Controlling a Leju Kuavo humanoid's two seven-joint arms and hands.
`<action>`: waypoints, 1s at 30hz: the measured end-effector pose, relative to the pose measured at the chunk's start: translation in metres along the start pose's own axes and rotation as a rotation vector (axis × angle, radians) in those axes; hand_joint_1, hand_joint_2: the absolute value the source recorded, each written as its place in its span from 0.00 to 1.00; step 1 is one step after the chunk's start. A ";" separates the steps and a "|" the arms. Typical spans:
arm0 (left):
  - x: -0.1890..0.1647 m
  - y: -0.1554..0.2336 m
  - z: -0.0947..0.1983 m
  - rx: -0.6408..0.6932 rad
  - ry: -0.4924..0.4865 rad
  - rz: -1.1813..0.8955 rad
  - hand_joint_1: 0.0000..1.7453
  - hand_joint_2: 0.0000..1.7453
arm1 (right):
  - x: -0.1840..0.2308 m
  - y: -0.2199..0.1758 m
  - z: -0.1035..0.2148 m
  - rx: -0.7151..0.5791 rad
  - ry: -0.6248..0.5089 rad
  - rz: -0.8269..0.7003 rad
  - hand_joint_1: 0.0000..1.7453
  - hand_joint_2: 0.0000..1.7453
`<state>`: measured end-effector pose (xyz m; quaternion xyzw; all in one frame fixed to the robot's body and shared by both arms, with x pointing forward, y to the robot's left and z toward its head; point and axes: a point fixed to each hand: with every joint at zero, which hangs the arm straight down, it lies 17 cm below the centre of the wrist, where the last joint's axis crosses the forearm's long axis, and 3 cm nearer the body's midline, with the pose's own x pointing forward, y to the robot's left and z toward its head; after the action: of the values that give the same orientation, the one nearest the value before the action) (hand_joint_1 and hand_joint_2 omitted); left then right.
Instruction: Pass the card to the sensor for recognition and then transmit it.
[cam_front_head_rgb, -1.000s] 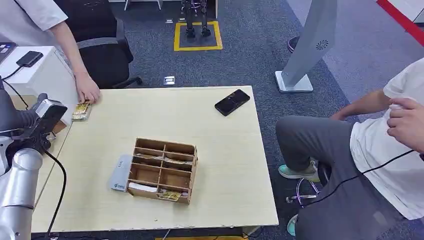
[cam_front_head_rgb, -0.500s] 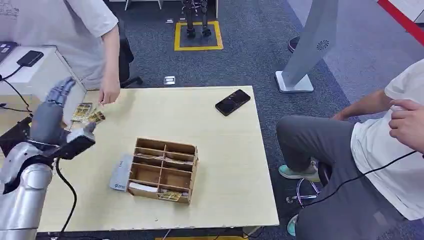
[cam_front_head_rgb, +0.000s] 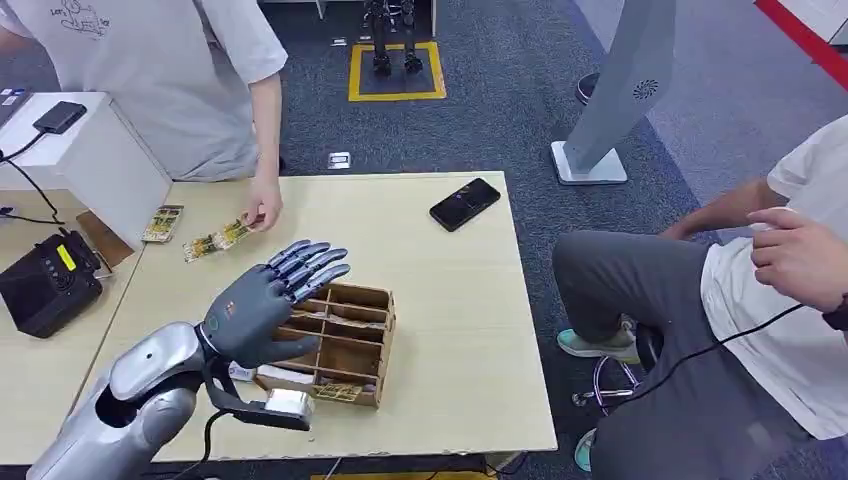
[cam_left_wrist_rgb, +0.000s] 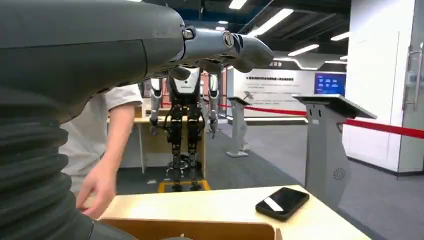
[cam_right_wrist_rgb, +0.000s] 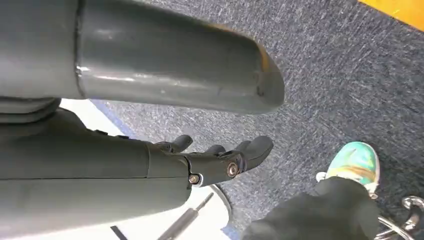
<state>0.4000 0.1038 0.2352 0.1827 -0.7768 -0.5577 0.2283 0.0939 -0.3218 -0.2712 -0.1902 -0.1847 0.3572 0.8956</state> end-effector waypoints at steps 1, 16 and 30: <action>0.001 -0.002 0.001 -0.008 -0.004 -0.002 0.00 1.00 | 0.000 0.000 0.000 0.000 -0.001 0.001 0.00 0.00; -0.020 -0.008 0.008 -0.034 0.062 -0.222 0.00 1.00 | 0.001 0.000 0.000 0.000 -0.007 0.003 0.00 0.00; -0.025 -0.014 0.010 -0.048 0.077 -0.220 0.00 1.00 | 0.001 0.000 0.000 -0.001 -0.007 0.003 0.00 0.00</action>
<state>0.4156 0.1209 0.2152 0.2826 -0.7292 -0.5904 0.1996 0.0951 -0.3211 -0.2709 -0.1894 -0.1877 0.3590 0.8944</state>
